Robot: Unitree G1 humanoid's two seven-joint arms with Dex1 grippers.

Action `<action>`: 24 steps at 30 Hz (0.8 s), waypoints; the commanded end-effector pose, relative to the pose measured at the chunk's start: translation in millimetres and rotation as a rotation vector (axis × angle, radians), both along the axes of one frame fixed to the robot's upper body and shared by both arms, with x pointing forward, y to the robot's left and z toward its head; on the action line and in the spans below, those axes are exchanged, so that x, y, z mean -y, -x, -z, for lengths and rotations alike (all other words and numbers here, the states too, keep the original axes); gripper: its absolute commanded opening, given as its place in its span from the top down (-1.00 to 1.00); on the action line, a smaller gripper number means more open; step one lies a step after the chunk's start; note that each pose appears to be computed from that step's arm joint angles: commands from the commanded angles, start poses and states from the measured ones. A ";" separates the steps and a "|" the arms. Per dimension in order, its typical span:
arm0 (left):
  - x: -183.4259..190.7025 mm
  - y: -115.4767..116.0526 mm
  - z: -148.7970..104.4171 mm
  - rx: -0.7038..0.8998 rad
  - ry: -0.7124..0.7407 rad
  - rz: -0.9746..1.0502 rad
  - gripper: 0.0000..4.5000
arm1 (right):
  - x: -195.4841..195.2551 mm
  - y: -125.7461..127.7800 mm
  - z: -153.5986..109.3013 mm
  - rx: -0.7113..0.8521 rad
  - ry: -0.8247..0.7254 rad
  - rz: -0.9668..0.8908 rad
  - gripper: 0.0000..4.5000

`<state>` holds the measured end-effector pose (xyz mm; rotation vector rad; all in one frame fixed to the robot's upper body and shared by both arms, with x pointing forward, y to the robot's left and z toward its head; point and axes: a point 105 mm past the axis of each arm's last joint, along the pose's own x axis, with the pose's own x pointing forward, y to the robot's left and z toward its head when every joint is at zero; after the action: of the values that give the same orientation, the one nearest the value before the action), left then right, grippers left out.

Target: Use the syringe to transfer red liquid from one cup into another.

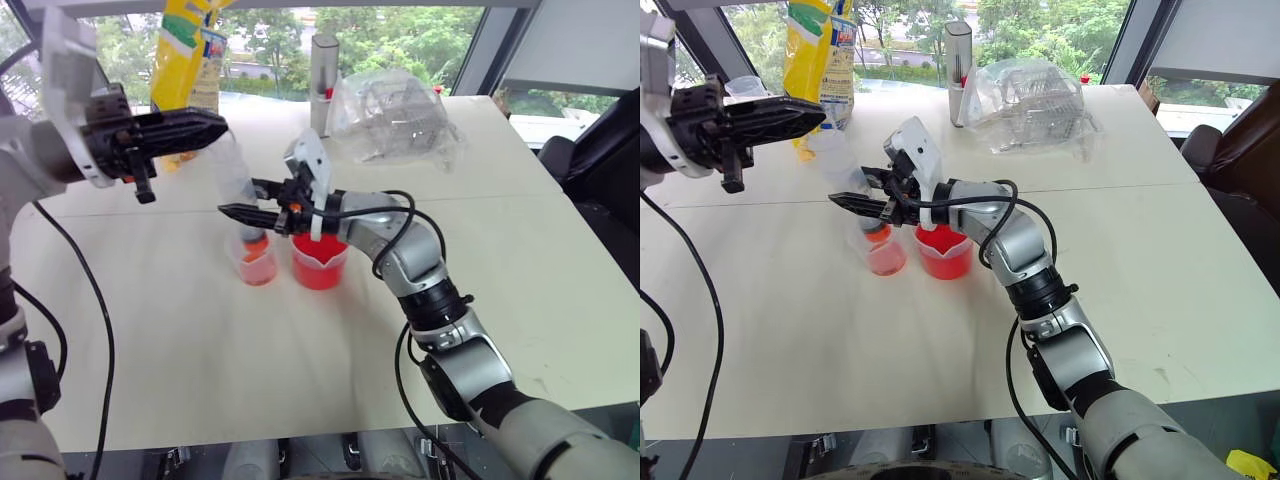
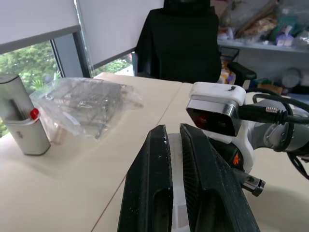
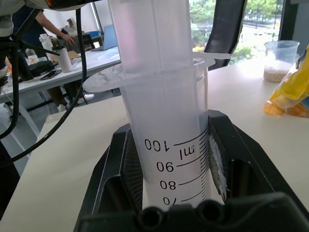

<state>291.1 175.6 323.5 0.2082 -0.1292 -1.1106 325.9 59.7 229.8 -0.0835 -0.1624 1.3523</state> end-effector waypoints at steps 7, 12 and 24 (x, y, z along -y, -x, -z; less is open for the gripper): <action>-2.2 -0.8 19.2 -0.017 -0.106 -0.009 1.00 | -3.1 9.6 -55.9 0.135 -0.110 -0.024 0.35; -2.7 -1.7 30.3 -0.039 -0.118 -0.008 1.00 | -1.0 9.9 -64.2 0.141 -0.124 -0.020 0.35; -7.2 -4.6 46.8 -0.066 -0.137 -0.029 1.00 | 0.9 10.8 -69.5 0.137 -0.131 -0.019 0.35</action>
<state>291.6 182.8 303.9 0.2810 -0.1285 -1.0939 325.7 66.4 233.5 -0.0908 -0.1107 1.3670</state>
